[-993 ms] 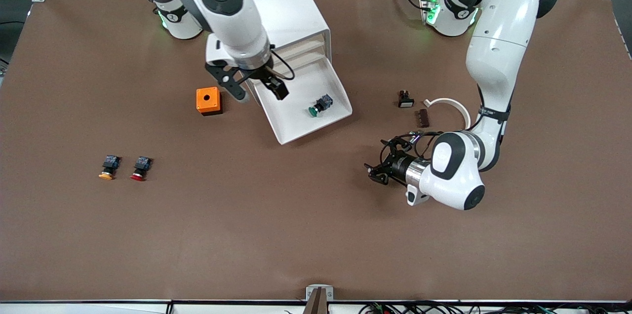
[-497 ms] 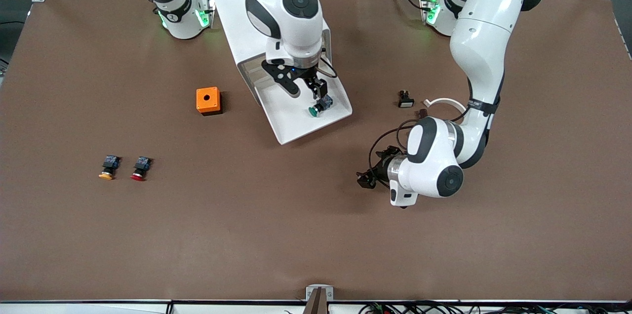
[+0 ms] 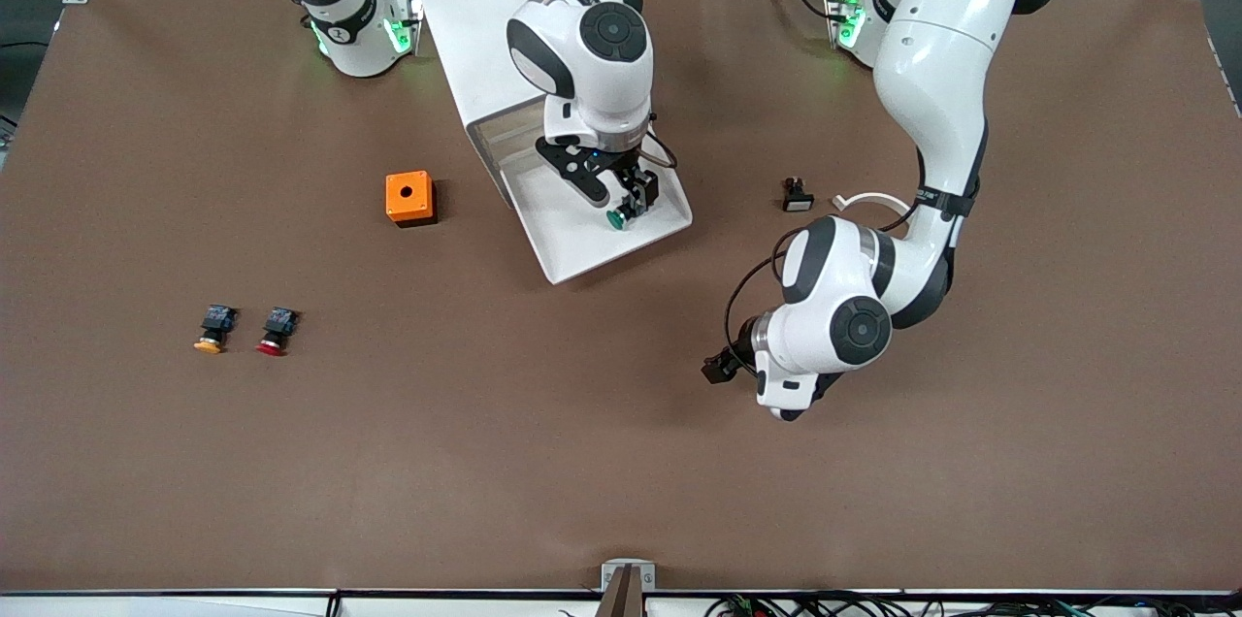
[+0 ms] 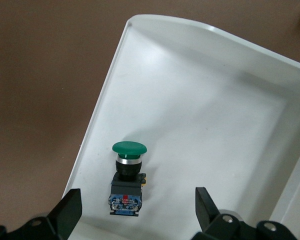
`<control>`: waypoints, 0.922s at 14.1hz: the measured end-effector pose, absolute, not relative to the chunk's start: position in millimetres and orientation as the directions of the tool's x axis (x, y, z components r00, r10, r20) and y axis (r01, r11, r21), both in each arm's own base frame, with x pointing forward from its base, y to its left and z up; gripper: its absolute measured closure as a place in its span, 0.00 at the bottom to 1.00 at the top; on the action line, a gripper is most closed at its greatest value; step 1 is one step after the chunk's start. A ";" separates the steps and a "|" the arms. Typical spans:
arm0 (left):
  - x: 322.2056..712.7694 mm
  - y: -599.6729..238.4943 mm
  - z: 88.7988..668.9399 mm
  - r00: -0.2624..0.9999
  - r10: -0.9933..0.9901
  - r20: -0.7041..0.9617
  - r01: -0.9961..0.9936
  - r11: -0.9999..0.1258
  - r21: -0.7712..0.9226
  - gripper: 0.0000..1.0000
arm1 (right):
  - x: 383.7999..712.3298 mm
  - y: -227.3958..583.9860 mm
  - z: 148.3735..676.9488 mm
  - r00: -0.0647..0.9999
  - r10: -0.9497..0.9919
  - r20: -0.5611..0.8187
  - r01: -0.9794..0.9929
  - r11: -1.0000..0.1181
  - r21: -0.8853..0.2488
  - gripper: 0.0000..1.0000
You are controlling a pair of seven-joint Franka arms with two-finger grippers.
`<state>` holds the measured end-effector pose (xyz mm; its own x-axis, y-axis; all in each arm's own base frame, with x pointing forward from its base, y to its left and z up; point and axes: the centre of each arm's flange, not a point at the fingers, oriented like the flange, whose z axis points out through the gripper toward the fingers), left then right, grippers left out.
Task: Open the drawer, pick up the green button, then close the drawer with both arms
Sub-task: 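Grasp the green button with the right gripper and lift it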
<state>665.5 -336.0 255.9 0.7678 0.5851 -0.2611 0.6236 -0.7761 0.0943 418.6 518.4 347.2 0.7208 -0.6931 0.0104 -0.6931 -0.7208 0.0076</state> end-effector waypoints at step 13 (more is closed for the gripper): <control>663.8 -348.5 270.0 0.839 0.538 -0.086 0.544 -0.837 0.066 0.00 | 422.2 543.0 285.6 0.735 -0.678 0.021 -0.678 -0.733 0.052 0.00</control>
